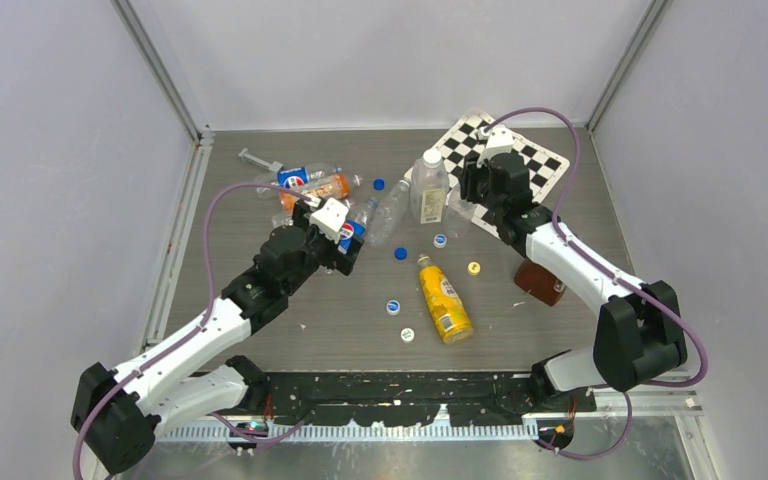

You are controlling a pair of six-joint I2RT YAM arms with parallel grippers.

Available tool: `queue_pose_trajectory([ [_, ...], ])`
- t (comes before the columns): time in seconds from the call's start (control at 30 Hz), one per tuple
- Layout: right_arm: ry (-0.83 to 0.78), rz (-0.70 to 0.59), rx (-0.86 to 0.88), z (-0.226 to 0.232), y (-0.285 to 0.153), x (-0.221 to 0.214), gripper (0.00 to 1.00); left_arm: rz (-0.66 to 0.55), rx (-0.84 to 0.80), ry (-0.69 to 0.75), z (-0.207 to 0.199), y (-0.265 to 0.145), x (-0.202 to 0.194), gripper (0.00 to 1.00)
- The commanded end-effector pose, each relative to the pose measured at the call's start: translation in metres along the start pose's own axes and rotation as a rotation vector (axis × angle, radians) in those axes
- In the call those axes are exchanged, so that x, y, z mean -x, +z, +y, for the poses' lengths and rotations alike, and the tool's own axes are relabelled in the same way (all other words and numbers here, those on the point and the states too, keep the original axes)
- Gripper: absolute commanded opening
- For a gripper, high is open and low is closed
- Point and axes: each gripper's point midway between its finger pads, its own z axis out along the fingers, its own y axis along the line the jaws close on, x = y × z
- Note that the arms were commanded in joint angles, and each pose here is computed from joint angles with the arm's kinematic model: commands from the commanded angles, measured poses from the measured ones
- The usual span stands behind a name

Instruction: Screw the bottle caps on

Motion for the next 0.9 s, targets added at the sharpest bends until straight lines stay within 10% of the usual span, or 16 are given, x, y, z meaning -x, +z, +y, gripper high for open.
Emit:
queue_pose_trajectory([
  [0.0, -0.015, -0.037, 0.029, 0.003, -0.003, 0.010, 0.43, -0.038, 0.010, -0.006, 0.004, 0.001, 0.015, 1.00],
  [0.53, -0.001, -0.050, 0.041, 0.005, -0.021, 0.028, 0.82, -0.031, -0.004, -0.012, 0.001, 0.003, 0.013, 1.00],
  [0.87, 0.328, 0.036, -0.061, -0.006, -0.085, 0.038, 0.97, 0.155, -0.032, -0.060, -0.010, 0.026, -0.005, 1.00],
])
